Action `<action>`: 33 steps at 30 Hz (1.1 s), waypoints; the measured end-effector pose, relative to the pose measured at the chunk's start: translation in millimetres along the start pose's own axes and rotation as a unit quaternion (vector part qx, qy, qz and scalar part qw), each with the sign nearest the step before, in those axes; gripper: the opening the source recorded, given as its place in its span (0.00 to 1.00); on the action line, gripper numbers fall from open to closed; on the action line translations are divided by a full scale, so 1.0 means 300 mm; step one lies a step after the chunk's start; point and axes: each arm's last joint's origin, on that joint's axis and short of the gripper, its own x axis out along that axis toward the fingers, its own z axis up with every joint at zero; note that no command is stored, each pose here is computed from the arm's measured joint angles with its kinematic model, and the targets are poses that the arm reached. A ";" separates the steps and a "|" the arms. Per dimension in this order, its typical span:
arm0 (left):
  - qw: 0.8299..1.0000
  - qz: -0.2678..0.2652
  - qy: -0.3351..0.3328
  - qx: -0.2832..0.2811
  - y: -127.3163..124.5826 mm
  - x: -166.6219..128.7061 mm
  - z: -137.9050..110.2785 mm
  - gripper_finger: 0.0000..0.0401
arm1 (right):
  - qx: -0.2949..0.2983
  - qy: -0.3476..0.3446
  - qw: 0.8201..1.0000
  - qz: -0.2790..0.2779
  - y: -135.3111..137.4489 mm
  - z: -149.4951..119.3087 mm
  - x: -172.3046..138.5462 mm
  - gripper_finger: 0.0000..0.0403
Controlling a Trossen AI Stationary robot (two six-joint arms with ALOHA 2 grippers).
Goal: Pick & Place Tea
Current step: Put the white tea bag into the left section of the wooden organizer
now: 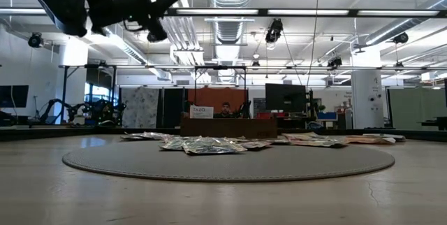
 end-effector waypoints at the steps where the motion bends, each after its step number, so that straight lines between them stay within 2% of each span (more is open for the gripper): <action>1: 1.000 -0.010 0.006 -0.001 -0.010 0.008 0.000 0.24 | -0.008 -0.002 1.000 0.005 0.012 0.005 0.008 0.02; 5: 0.998 -0.017 0.050 -0.030 -0.033 0.038 -0.001 0.24 | -0.040 -0.015 0.999 0.018 0.045 0.032 0.019 0.02; 9: 0.995 -0.019 0.083 -0.056 -0.054 0.056 -0.004 0.24 | -0.086 -0.036 0.996 0.008 0.061 0.059 0.017 0.02; 13: 0.993 -0.014 0.086 -0.080 -0.055 0.061 -0.003 0.24 | -0.099 -0.044 0.994 0.008 0.064 0.080 0.015 0.02; 22: 0.991 -0.007 0.102 -0.086 -0.061 0.080 -0.007 0.24 | -0.136 -0.055 0.989 0.019 0.104 0.105 0.011 0.02; 33: 0.991 -0.006 0.098 -0.095 -0.021 0.137 -0.035 0.24 | -0.140 -0.073 0.987 0.014 0.105 0.120 0.008 0.02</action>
